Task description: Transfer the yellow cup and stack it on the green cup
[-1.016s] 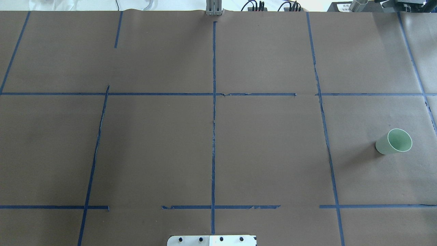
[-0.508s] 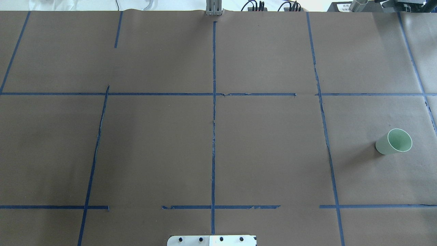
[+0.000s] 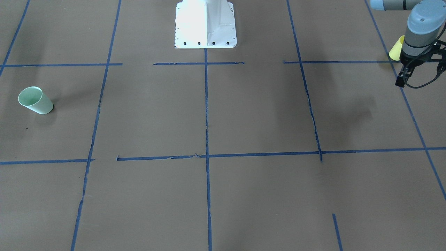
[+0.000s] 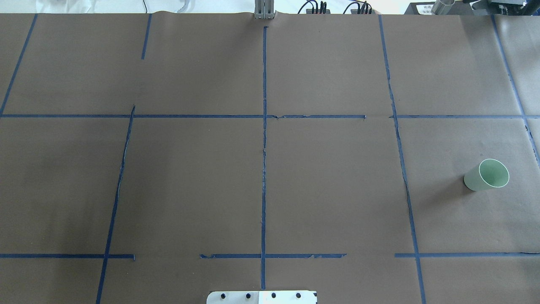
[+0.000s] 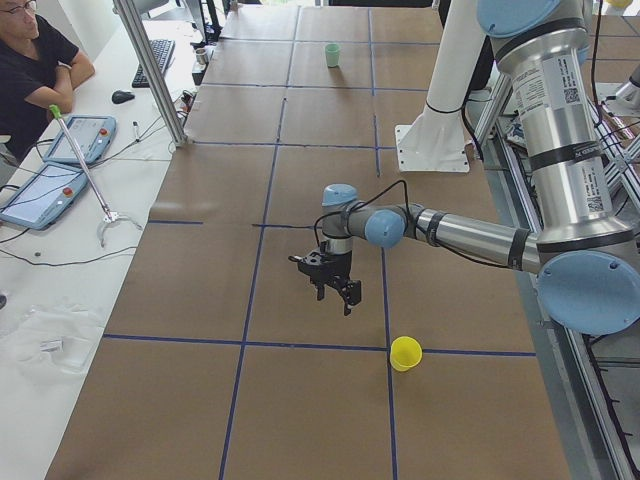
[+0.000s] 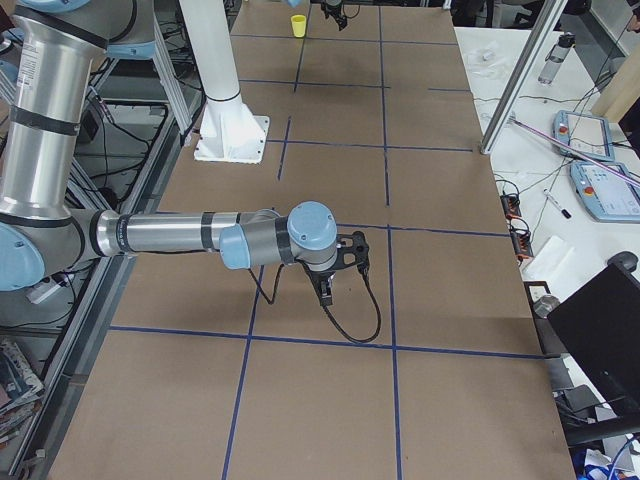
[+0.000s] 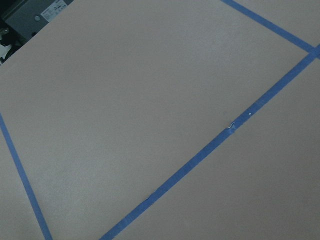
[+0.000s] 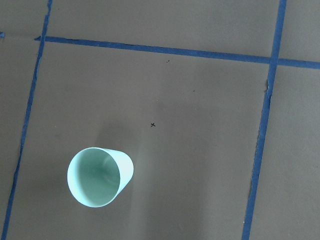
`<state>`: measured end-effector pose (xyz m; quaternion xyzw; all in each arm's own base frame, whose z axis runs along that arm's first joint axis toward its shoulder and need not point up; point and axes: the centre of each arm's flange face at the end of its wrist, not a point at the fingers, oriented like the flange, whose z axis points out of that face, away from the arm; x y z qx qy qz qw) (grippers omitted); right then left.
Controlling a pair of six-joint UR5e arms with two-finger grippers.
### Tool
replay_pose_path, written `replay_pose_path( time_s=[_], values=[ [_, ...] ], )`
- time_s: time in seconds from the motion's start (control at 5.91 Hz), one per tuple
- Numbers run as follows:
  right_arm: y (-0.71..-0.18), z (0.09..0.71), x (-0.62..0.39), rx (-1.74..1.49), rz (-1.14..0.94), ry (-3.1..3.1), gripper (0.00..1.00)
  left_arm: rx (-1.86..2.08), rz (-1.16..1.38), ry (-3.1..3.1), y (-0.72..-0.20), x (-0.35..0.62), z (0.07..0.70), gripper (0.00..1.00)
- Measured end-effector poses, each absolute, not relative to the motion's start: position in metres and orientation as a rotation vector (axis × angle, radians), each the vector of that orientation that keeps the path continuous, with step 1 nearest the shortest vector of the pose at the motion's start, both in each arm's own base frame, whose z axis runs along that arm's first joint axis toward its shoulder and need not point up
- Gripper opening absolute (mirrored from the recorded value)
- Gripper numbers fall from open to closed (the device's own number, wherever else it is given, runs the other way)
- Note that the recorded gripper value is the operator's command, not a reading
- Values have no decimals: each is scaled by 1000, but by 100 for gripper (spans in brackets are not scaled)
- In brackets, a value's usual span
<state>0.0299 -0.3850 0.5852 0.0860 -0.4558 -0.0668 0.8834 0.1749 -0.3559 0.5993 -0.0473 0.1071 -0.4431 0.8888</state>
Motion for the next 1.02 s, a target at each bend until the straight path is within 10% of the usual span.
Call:
replay_pose_path(
  time_s=[1.02],
  values=[
    [-377, 594, 31, 190, -149, -899, 100, 20, -1386, -331, -284, 225, 626, 100]
  ],
)
